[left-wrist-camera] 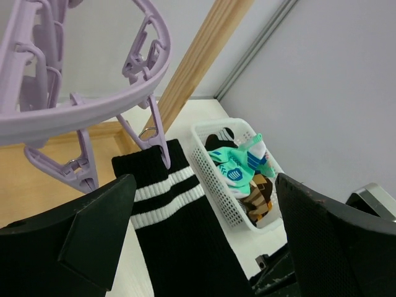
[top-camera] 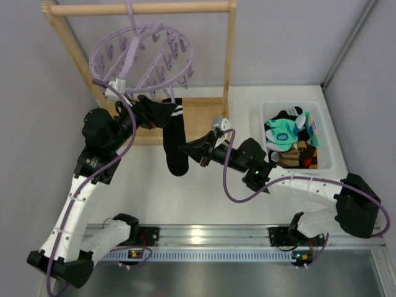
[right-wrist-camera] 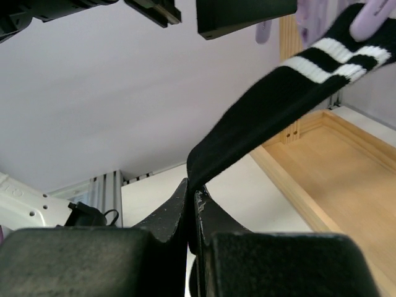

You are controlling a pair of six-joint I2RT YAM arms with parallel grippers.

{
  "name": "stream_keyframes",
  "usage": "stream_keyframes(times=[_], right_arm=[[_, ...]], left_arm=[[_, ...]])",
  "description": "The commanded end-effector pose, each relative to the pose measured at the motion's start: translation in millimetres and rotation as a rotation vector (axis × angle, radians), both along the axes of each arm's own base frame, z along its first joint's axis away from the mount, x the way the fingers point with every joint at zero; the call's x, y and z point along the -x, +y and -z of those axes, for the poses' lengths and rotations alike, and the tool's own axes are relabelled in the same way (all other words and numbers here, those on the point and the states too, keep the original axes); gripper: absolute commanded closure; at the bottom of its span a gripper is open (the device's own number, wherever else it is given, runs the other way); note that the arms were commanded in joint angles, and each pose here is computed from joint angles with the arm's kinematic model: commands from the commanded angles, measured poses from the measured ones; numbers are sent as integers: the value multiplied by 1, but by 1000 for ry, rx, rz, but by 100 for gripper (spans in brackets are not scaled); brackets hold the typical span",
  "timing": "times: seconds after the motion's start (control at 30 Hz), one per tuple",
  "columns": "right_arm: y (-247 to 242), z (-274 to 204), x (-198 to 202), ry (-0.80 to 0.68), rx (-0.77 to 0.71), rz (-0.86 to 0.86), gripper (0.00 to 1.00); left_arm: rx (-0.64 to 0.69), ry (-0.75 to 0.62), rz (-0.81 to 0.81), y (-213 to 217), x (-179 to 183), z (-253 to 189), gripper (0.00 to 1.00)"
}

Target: Remove the socks clipped to the hanger

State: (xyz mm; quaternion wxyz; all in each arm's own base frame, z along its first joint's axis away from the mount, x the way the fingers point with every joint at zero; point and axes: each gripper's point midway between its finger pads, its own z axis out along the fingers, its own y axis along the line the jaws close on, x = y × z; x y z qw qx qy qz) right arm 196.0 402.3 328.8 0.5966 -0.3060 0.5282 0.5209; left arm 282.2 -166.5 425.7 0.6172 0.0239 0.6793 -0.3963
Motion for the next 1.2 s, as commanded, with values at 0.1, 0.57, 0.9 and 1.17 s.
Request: stream_keyframes(times=[0.1,0.57,0.9,1.17], right_arm=[[0,-12,8,-9,-50,-49,100],[4,-13,19,-9,-63,-119,100],[-3,-15,21,-15,-49,-114,100],[-3,-13,24,-19,-40,-131,100]], left_arm=[[-26,-72,-79,5,-33,-9,5],[-16,-106,-113,3,-59,-9,15],[-33,-109,-135,7,-66,-6,4],[-9,-114,-85,-4,-73,-7,23]])
